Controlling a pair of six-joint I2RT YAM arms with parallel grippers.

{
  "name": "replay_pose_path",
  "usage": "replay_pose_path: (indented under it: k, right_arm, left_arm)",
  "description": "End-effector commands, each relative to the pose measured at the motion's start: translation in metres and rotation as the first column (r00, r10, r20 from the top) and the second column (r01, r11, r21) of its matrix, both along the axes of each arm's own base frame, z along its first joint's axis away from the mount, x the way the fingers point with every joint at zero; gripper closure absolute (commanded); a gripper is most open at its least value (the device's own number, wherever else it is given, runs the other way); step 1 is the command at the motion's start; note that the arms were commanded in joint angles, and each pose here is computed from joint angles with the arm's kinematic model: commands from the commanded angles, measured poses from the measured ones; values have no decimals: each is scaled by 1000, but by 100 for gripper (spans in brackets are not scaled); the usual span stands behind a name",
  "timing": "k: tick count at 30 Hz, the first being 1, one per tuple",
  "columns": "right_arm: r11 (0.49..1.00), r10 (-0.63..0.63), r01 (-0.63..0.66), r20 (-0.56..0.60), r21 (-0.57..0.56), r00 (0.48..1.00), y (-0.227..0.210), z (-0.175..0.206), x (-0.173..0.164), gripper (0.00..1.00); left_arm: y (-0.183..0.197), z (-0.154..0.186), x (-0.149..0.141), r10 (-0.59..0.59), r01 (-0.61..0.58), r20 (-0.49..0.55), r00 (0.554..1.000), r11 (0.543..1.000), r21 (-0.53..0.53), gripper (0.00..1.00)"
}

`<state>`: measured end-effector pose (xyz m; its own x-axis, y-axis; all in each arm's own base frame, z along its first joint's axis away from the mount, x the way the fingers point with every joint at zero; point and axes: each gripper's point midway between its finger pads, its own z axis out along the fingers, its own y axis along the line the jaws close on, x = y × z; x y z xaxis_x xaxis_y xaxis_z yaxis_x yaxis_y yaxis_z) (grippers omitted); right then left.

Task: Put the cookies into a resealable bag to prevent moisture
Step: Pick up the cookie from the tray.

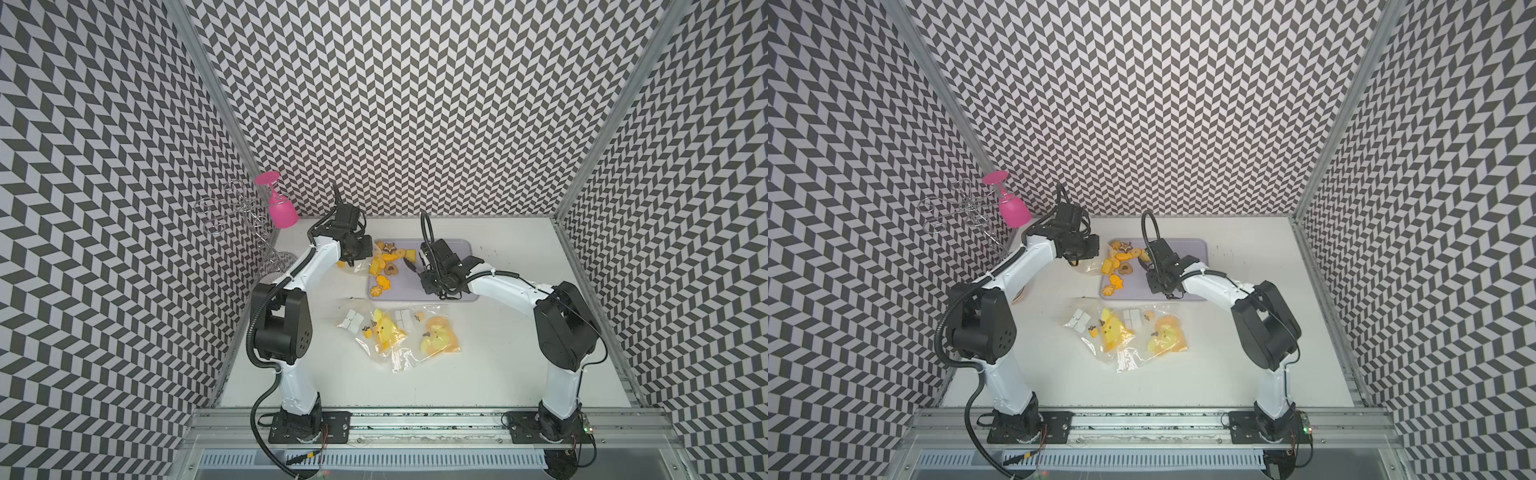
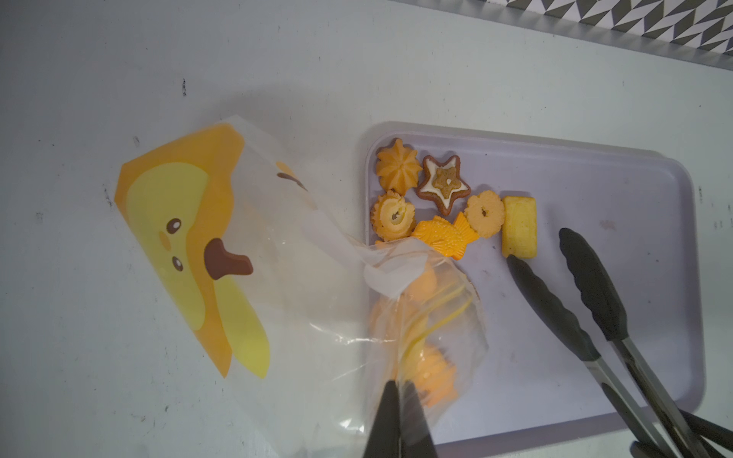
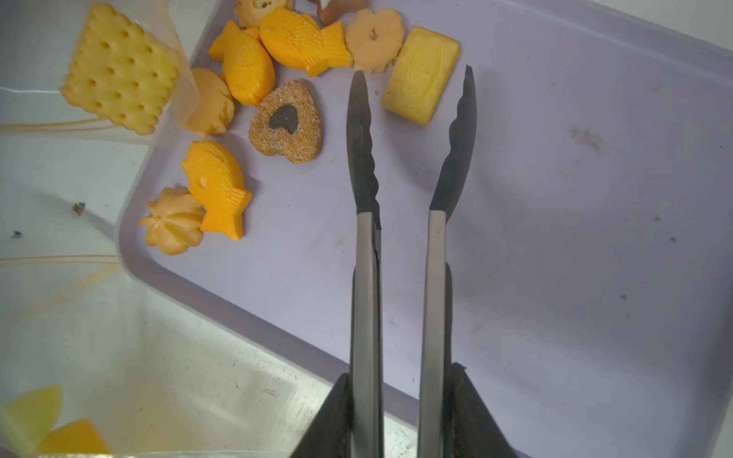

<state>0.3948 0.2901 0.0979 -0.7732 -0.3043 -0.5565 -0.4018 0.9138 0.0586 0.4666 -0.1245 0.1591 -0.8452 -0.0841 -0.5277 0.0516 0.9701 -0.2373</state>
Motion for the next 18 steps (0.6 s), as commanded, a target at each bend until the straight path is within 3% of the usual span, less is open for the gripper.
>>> replay_pose_path:
  k: [1,10,18]
  right_arm:
    - [999,11,-12,22,43,1000,13,9,11,62]
    - [1000,-23,23,9,-20,1000,9,-6,21,62]
    - [999,-39,39,1,-8,999,6,-11,26,67]
  left_arm:
    - [2,27,1,4,-1,71,997,999,-42,100]
    - [3,32,1,-3,10,84,996,996,-83,100]
    - [2,30,1,-5,12,80,997,996,-85,100]
